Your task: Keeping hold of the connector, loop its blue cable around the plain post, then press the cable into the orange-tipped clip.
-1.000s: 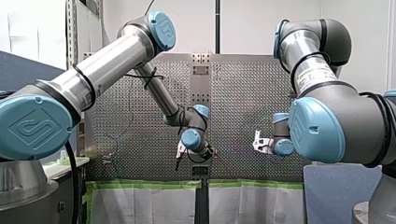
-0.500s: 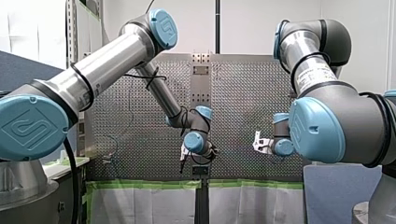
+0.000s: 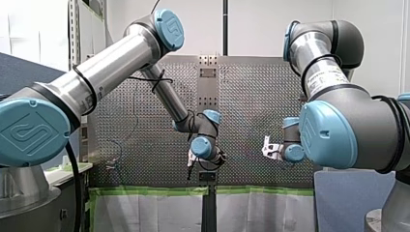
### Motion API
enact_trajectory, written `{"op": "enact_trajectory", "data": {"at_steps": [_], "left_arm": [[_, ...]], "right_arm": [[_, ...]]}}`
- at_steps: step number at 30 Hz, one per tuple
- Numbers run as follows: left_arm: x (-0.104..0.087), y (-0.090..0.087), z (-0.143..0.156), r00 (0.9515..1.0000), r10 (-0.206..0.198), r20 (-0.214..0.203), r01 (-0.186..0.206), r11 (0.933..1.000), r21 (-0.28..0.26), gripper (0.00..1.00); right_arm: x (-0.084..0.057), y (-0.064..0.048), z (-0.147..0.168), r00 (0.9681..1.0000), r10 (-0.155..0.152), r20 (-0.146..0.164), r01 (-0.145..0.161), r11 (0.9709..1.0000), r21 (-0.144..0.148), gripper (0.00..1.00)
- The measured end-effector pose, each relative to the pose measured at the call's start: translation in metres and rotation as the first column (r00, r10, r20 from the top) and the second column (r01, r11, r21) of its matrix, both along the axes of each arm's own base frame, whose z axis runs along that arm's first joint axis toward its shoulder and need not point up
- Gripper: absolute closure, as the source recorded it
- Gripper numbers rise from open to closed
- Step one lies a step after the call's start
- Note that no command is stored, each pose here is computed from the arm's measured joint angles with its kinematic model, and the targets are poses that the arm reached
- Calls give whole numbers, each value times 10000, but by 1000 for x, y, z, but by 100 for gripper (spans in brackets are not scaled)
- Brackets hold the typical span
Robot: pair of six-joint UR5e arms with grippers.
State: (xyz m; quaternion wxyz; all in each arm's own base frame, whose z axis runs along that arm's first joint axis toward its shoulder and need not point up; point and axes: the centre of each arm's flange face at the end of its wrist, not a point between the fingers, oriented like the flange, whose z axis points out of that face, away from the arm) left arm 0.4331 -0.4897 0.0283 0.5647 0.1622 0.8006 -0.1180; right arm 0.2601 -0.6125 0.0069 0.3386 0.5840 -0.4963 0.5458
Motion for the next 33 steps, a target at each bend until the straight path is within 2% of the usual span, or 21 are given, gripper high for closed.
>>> {"op": "enact_trajectory", "data": {"at_steps": [5, 8, 12, 21, 33], "left_arm": [[0, 2, 0, 9997, 229, -80, -229, 9997, -9, 0], [-3, 6, -1, 9988, 450, -168, -446, 9987, 243, 0], [-6, 10, -2, 9971, 728, -202, -713, 9953, 653, 0], [-7, 16, -1, 9903, 1389, -73, -1374, 9850, 1047, 0], [-7, 17, -1, 9885, 1512, -36, -1499, 9827, 1085, 0]], "right_arm": [[0, 0, -1, 10000, -1, -3, 1, 10000, 12, 100], [0, 0, -1, 10000, -1, -2, 1, 10000, 13, 100], [0, 0, -2, 10000, 0, -4, 0, 10000, 23, 100], [0, 0, -2, 10000, 0, -6, 0, 10000, 32, 100], [1, 1, -3, 10000, 14, -9, -14, 10000, 48, 100]]}}
